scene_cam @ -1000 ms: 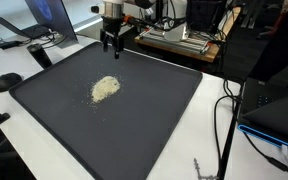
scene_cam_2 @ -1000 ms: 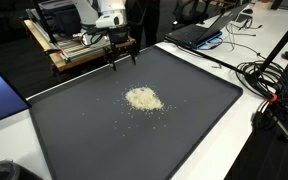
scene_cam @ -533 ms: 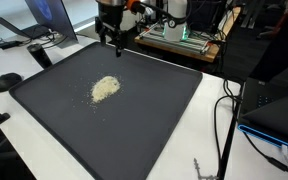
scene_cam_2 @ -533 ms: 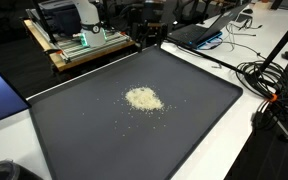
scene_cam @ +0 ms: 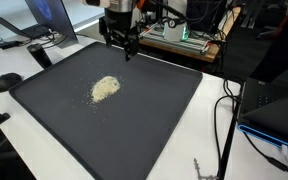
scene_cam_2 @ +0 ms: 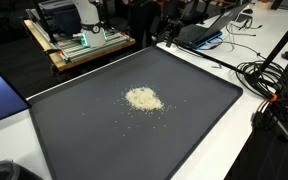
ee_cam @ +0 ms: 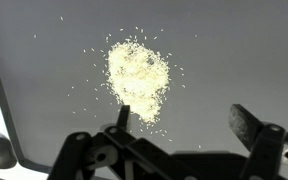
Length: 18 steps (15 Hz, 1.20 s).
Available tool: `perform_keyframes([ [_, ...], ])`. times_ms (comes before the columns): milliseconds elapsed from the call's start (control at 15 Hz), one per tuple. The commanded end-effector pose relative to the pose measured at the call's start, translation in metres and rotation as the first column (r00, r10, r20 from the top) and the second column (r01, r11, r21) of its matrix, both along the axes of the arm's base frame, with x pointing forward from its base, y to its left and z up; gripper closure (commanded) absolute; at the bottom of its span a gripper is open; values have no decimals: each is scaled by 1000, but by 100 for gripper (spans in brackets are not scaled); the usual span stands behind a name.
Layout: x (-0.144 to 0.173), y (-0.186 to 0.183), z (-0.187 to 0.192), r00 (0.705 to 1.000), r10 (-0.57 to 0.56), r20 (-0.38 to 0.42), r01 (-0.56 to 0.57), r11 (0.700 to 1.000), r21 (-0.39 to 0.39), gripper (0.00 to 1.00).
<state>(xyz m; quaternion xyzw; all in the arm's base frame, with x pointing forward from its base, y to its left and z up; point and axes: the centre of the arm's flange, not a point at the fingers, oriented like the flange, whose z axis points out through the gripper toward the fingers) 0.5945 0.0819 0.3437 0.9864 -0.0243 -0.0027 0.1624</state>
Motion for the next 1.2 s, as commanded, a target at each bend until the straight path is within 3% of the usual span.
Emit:
perform_keyframes([
  [0, 46, 3, -28, 998, -13, -54, 7, 995, -97, 0],
  [333, 82, -4, -69, 994, -51, -98, 33, 983, -179, 0],
  [667, 115, -22, -93, 982, -119, -148, 90, 978, -189, 0],
  [933, 142, -46, -97, 969, -168, -182, 142, 979, -148, 0],
  [1133, 161, -71, -96, 970, -119, -213, 106, 992, -70, 0],
])
